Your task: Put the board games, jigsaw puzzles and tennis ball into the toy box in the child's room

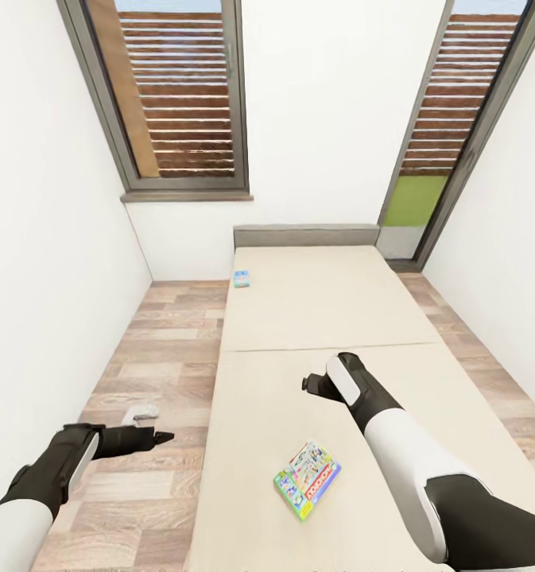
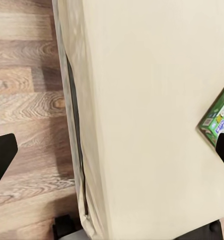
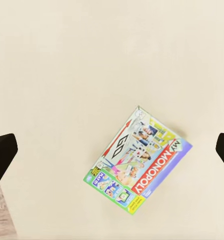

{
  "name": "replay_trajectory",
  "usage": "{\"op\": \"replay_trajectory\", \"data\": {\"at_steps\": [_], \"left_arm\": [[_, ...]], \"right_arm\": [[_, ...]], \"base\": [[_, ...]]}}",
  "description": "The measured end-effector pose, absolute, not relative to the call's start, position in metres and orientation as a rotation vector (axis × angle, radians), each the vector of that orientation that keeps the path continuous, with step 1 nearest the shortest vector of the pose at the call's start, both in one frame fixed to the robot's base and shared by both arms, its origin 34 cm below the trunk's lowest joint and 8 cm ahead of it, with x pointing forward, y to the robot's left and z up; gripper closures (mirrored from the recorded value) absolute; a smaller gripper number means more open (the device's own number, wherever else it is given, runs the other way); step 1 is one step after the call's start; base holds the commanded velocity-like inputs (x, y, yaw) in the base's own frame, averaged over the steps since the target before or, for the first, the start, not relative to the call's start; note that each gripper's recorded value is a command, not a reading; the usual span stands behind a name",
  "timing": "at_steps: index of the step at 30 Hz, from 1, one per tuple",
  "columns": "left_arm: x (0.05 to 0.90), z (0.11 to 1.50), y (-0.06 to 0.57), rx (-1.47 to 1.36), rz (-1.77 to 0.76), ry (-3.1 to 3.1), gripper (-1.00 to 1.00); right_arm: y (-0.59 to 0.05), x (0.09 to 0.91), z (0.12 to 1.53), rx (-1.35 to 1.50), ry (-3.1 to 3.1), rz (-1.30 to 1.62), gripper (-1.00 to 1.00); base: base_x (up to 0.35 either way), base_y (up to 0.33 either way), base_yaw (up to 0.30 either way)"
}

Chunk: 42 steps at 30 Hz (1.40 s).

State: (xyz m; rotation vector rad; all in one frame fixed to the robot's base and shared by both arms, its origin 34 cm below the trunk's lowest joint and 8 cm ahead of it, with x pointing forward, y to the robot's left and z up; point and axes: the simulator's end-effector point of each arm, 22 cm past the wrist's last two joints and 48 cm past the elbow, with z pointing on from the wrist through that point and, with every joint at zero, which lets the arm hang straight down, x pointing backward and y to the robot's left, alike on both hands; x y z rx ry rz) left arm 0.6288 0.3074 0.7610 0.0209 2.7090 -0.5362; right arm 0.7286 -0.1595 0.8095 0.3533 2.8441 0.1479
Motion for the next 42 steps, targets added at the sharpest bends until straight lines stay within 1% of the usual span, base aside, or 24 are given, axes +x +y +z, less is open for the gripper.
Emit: {"op": "replay_trajectory", "data": {"at_steps": [12,17,21,42], "left_arm": [[0.610,0.742,0.306,0.007,-0.548,2.752,-1.00],[0.579,0.718,0.305,-0.021,-0.567,2.810,-1.00],[0.570,0.709,0.307,-0.022,-0.567,2.814,-1.00],[0.557,0.691,0.309,-0.037,-0.571,2.850,-1.00]], "right_arm": [[-0.155,0.722,0.796,0.348,2.876,0.154,-1.00],[-0.143,0.716,0.793,0.307,2.908,0.167,-1.00],[-0.127,0.712,0.792,0.279,2.927,0.192,-1.00],[-0.122,0.721,0.788,0.252,2.947,0.199,-1.00]], "base": [[0.000,0.000,0.000],[0.000,0.000,0.000],[0.000,0.000,0.000],[0.000,0.000,0.000]]}}
